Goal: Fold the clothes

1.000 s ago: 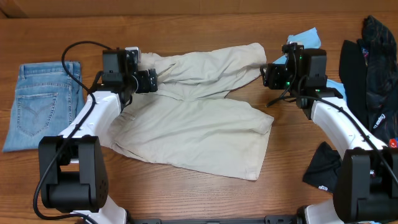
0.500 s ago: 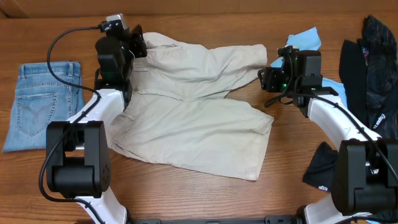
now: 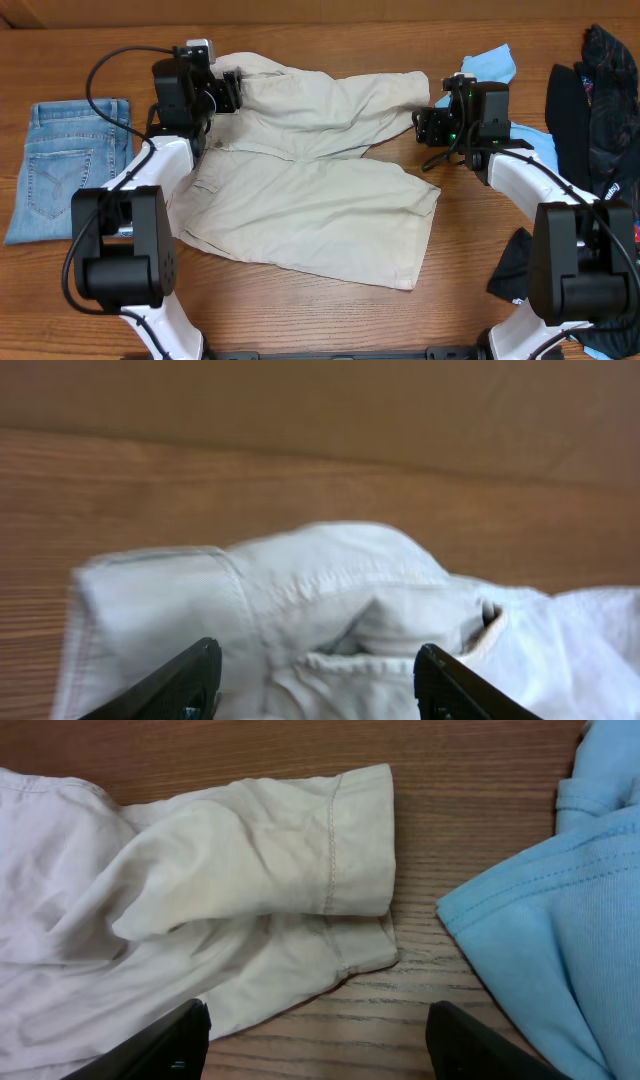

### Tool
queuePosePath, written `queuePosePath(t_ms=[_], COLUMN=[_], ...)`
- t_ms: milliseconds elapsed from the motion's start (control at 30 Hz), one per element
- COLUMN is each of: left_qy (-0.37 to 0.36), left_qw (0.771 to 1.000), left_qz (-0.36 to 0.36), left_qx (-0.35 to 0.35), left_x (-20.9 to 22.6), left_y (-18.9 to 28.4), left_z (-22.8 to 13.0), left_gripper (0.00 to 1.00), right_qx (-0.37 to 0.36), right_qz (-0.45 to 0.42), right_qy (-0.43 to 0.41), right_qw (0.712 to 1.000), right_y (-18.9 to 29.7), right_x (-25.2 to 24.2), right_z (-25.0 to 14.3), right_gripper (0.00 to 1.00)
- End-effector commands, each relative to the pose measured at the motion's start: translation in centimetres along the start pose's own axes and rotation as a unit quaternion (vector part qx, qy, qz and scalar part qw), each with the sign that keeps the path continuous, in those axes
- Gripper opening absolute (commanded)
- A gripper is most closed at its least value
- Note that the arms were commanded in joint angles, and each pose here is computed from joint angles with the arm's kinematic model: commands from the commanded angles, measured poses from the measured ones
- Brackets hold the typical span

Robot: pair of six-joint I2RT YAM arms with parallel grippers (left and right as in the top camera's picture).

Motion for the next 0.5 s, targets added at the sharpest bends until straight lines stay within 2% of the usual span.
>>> queuePosePath(t_ms=[0,67,133,233,300,367,433,467], left_qy=[-0.011,-0.010,-0.006,0.048,0.064,0.095,0.121,0.117], left_qw=[0.999,0.999,1.000,0.998,0.996,0.982,0.961,0.958], left_qz=[-0.033,-0.031,0.001,0.035,0.037,0.029,0.020,0.014], left_qx=[0.042,0.044,0.026,-0.006,0.048,0.161,0.246,0.260], left_x=[-0.1,0.5,2.0,4.4,4.7,3.8,2.6,2.3], left_y=[-3.7,-5.3,-7.2,-9.5,-9.0,-6.9,-4.0,-3.5], left_z=[-3.4,-3.6,-2.3,1.9,1.4,-0.8,-2.2,-2.4], left_gripper=[0.64,0.63,0.62,0.68,0.68,0.72,0.78,0.79], right_qx=[-0.003,0.008,0.023,0.013,-0.026,-0.065,-0.066,-0.063], right_qz=[0.007,0.010,0.018,0.021,0.012,-0.009,-0.008,0.004], right_qy=[0.009,0.006,0.001,0.004,0.014,0.020,0.023,0.025], right_qw=[1.000,1.000,1.000,1.000,0.999,0.998,0.998,0.998], right_y=[0.1,0.1,0.1,0.1,0.2,0.1,-0.7,-1.2], right_x=[0.6,0.6,0.8,0.9,0.8,0.0,-0.9,-0.9], right_z=[0.5,0.1,-0.5,-0.1,1.4,2.7,2.9,3.0], right_gripper=[0.73,0.73,0.73,0.77,0.78,0.81,0.82,0.82])
Point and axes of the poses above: each gripper's point midway between its finger pads, its own y axis back along the fingers, its own x axis along the line the jaws close on, z = x × y, the point moved 6 cm from there along y, back along the fingers, and after that the axes turned 3 degrees about -y, right-handed, at the moved point
